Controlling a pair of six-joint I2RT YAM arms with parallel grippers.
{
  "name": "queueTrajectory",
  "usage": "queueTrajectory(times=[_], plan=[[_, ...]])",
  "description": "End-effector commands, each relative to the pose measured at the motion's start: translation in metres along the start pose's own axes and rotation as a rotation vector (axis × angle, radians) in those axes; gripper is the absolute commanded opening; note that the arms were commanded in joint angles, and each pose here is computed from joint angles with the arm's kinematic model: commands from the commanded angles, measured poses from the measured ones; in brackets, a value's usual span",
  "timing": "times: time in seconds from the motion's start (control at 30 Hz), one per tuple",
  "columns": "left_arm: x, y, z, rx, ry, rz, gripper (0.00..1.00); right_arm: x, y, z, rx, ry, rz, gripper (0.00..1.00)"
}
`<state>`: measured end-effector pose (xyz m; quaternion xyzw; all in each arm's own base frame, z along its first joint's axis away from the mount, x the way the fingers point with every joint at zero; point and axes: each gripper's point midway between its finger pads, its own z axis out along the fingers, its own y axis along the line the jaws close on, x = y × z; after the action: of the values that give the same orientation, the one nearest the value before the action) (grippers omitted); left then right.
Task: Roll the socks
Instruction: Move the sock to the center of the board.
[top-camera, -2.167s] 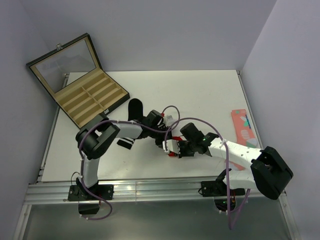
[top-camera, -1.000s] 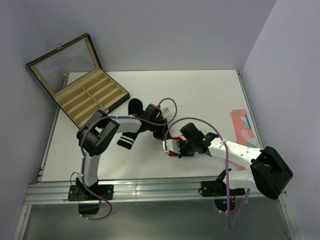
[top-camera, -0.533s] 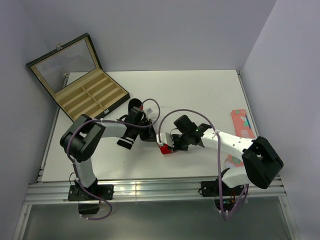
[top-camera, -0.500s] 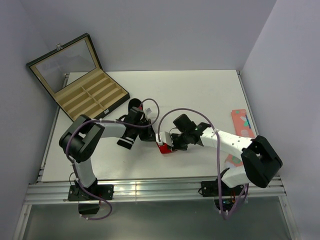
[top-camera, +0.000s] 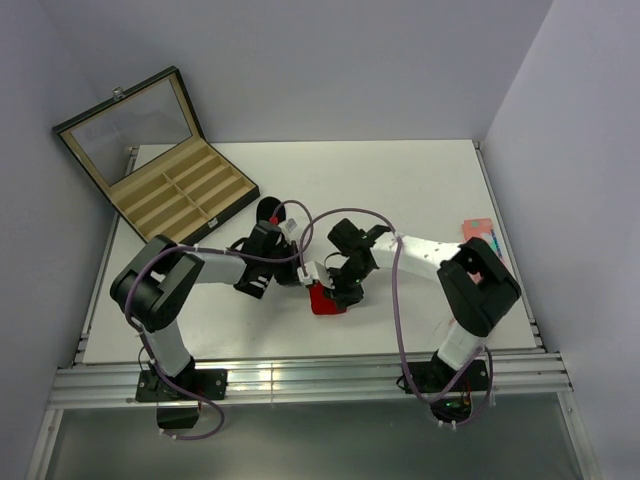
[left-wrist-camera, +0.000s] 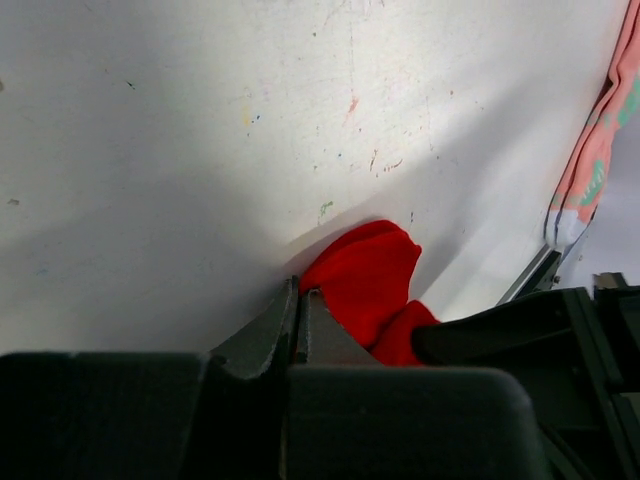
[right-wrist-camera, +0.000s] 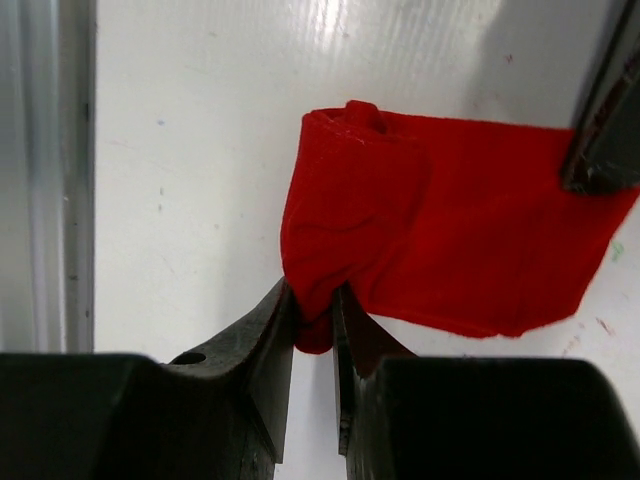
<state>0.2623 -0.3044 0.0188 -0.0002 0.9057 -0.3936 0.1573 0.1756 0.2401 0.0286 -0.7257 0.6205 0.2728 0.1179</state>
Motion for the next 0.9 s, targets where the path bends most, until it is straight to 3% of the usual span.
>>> queueTrajectory(times=[0.0,0.6,0.87], plan=[[-0.012,0.023,-0.001,-0.084,-0.096,0.012,0.0,0.006,0.044,0.005,-0.222,0.03,0.11,0.13],[-0.003,0.028,-0.029,-0.162,-0.237,0.015,0.0,-0.001,0.037,0.015,-0.386,0.087,0.298,0.13],[0.009,0.021,-0.033,-0.117,-0.301,0.023,0.1,0.001,0.024,0.024,-0.37,0.131,0.371,0.13]])
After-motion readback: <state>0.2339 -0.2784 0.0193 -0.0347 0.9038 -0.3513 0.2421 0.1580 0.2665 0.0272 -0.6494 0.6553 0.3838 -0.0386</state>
